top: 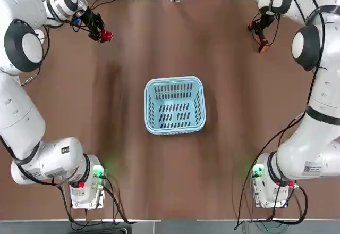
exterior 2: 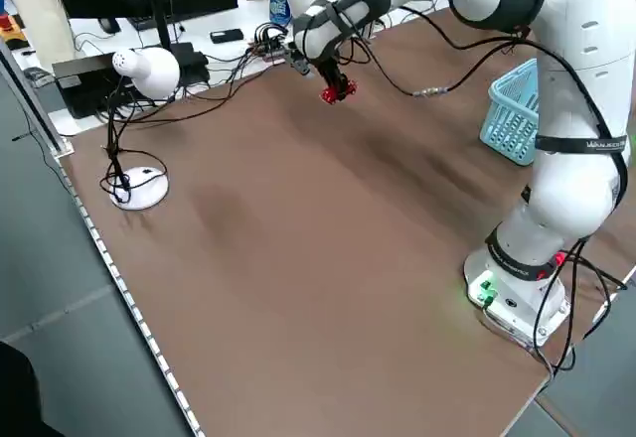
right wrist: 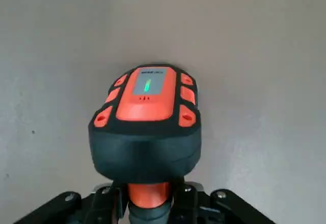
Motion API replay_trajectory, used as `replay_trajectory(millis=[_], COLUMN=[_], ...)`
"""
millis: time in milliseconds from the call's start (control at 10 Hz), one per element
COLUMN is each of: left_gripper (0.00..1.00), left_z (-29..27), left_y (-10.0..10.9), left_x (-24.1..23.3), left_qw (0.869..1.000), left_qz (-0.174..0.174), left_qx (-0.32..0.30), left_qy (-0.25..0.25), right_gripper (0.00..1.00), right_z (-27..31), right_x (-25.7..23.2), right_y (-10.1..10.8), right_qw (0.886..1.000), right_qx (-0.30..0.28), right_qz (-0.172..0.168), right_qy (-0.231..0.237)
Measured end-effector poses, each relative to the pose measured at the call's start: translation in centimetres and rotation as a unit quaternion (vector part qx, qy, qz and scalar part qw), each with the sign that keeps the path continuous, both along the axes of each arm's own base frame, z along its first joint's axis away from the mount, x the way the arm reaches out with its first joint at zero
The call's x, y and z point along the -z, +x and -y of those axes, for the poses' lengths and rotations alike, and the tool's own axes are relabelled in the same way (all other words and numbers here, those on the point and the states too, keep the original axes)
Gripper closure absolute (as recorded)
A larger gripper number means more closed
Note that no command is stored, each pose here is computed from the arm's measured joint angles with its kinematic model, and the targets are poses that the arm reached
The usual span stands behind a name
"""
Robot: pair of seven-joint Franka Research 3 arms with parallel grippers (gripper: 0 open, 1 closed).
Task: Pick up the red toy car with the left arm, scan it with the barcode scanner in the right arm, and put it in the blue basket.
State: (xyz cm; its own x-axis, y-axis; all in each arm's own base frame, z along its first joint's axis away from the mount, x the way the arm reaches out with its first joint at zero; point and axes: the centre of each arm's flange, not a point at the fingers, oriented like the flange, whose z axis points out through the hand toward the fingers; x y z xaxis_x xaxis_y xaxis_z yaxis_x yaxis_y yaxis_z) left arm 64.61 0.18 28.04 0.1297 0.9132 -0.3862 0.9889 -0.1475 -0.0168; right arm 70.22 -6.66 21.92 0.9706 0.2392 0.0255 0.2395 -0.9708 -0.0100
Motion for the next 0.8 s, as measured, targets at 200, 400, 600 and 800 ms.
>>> replay_trajectory(millis=[200, 400, 600, 800], left_gripper=[0.51, 0.51, 0.51, 0.51], left_z=[3.2, 8.2, 14.1, 21.0], left_y=[0.4, 0.2, -1.3, -4.0], left_x=[-2.1, -6.8, -12.9, -17.1], left_qw=[0.999, 0.997, 0.997, 0.999], left_qz=[0.012, 0.033, 0.033, 0.022], left_qx=[0.003, 0.018, -0.003, -0.024], left_qy=[-0.039, -0.065, -0.063, -0.014], right_gripper=[0.63, 0.63, 0.63, 0.63], right_z=[-0.3, -1.7, -5.4, -10.9], right_x=[0.0, 0.1, -0.5, -4.0], right_y=[-0.2, -0.3, -0.6, -0.8], right_qw=[1.0, 0.999, 0.996, 0.976], right_qx=[-0.002, -0.011, -0.007, 0.005], right_qz=[-0.016, -0.032, -0.065, -0.115], right_qy=[0.004, 0.01, 0.067, 0.187])
